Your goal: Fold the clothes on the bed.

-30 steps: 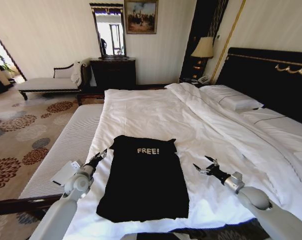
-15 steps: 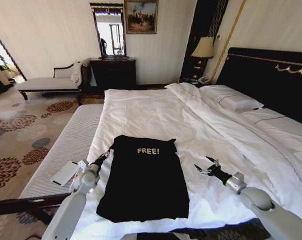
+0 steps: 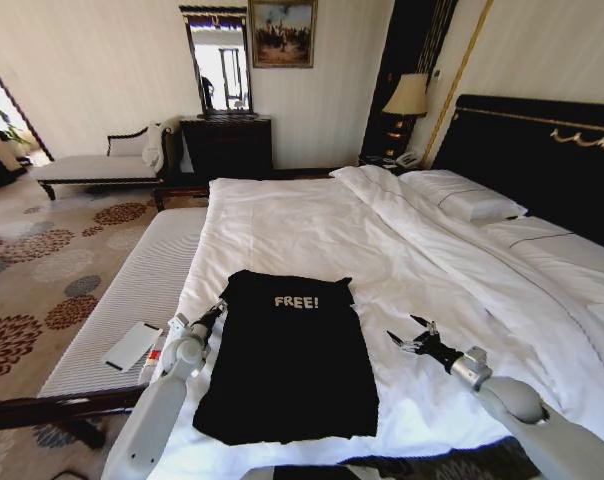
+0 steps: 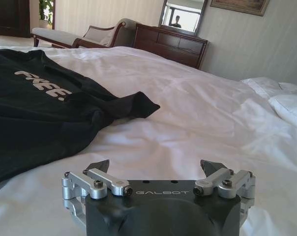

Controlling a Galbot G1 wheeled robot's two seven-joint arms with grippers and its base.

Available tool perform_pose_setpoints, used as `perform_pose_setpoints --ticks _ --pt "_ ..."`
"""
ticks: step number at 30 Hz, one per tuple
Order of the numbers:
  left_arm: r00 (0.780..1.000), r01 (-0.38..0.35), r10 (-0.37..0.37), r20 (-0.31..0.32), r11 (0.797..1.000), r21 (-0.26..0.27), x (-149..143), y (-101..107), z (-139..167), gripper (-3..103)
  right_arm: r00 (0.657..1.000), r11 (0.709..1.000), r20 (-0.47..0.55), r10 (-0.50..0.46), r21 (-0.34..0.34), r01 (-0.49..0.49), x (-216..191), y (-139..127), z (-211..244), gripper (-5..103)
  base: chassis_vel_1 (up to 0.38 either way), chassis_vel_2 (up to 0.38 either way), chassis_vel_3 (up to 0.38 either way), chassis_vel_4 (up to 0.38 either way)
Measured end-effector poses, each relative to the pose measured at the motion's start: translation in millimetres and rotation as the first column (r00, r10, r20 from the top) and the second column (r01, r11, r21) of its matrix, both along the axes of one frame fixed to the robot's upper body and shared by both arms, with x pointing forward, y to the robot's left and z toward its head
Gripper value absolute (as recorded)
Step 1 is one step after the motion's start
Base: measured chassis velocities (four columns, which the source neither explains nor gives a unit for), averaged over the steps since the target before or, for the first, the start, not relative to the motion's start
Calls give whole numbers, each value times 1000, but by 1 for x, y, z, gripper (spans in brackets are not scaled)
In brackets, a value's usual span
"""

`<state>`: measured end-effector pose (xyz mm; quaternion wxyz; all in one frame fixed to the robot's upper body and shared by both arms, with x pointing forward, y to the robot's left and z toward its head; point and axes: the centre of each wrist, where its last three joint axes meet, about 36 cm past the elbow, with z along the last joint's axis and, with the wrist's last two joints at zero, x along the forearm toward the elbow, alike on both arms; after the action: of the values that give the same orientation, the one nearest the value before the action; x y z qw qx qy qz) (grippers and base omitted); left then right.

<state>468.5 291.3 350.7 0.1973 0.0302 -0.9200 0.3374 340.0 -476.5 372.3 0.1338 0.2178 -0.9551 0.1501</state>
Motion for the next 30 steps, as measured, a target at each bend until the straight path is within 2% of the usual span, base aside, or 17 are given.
perform_pose_setpoints --ticks 5,16,22,23,25,26,28,29,30 --pt "1000 15 -15 4 1000 -9 5 -7 -4 53 1000 1000 -3 3 -1 -3 -2 1 0 100 0 0 0 0" --pt "1000 22 -21 12 999 -23 15 -14 -6 52 1000 1000 -8 5 -8 -6 -4 -2 1 100 0 0 0 0" --pt "1000 24 -23 19 999 -35 18 -18 -8 46 1000 1000 -11 4 -11 -4 -7 -3 2 100 0 0 0 0" --pt "1000 23 -22 21 999 -34 21 -19 -9 30 1000 1000 -12 3 -11 -3 -8 -3 2 100 0 0 0 0" --pt "1000 22 -21 21 999 -34 21 -19 -10 20 1000 1000 -12 2 -11 -3 -8 -3 2 100 0 0 0 0" --pt "1000 22 -21 21 999 -34 21 -19 -10 20 1000 1000 -12 2 -11 -3 -8 -3 2 100 0 0 0 0" --pt "1000 20 -20 22 999 -36 22 -20 -10 9 1000 1000 -12 1 -10 -2 -9 -3 2 100 0 0 0 0" --pt "1000 20 -19 23 999 -36 22 -20 -10 9 1000 1000 -13 1 -9 -2 -10 -3 2 100 0 0 0 0" --pt "1000 20 -19 23 999 -36 22 -20 -10 4 1000 1000 -13 1 -9 -1 -10 -3 2 100 0 0 0 0"
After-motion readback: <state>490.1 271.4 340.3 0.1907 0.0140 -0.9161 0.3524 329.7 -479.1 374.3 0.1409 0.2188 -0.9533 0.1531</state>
